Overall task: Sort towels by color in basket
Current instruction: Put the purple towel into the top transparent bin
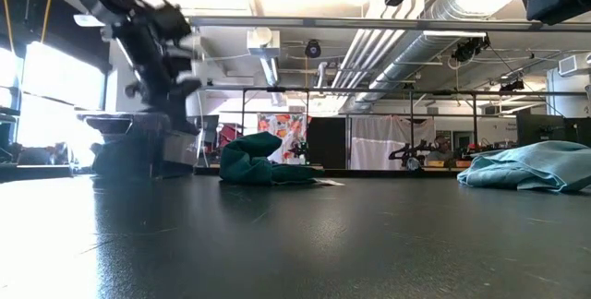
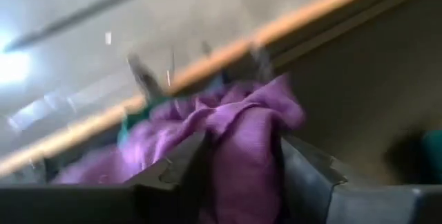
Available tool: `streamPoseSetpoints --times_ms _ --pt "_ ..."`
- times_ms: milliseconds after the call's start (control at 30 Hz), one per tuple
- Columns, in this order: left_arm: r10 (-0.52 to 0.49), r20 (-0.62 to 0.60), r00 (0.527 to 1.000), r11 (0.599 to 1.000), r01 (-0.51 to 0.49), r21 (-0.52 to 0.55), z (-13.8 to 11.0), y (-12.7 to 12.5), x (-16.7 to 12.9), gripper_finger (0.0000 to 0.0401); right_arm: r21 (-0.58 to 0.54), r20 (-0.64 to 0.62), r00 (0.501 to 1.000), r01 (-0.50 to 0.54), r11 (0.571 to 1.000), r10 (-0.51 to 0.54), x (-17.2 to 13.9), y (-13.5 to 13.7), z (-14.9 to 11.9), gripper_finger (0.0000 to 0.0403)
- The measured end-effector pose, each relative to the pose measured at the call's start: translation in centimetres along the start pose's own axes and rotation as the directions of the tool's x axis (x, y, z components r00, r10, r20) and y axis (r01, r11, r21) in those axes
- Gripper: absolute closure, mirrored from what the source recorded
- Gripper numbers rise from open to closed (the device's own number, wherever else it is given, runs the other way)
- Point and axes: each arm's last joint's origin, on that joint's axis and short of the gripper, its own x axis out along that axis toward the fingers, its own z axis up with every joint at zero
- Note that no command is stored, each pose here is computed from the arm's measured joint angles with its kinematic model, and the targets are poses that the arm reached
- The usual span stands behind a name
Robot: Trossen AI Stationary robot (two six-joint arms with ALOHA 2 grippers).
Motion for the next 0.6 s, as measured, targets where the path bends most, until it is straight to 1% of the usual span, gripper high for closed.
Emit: streamPoseSetpoints --times_ms 100,267,333,400,533,600 --pt "0.013 -0.116 0.993 1.0 -0.012 0.011 -1.0 -0.4 2.0 0.0276 0.011 -0.006 1.0 -0.001 1.0 0.001 0.0 0.0 -0.1 0.0308" --pt "-0.015 -0.224 0.975 1.0 0.02 0.017 -2.1 -1.2 3.7 0.0322 0.023 -0.022 1.0 -0.003 1.0 0.003 0.0 0.0 -0.2 0.0308" --pt "0.005 -0.201 0.98 0.999 0.003 0.04 -1.9 -1.1 3.8 0.0338 0.033 -0.025 1.0 -0.003 0.999 0.003 0.0 0.0 -0.2 0.0308" --pt "0.017 -0.154 0.988 0.999 -0.011 0.042 -1.4 -1.0 3.3 0.0352 0.033 -0.025 1.0 -0.002 0.999 0.003 0.0 0.0 -0.2 0.0308" --pt "-0.046 -0.063 0.997 0.999 0.047 0.014 0.4 -0.8 0.5 0.0368 0.033 -0.025 1.0 -0.003 0.999 0.004 0.0 0.0 -0.2 0.0308" --pt "-0.071 -0.057 0.996 0.997 0.071 -0.001 0.8 -0.7 -1.3 0.0371 0.033 -0.025 1.0 -0.003 0.999 0.003 0.0 0.0 -0.2 0.0308"
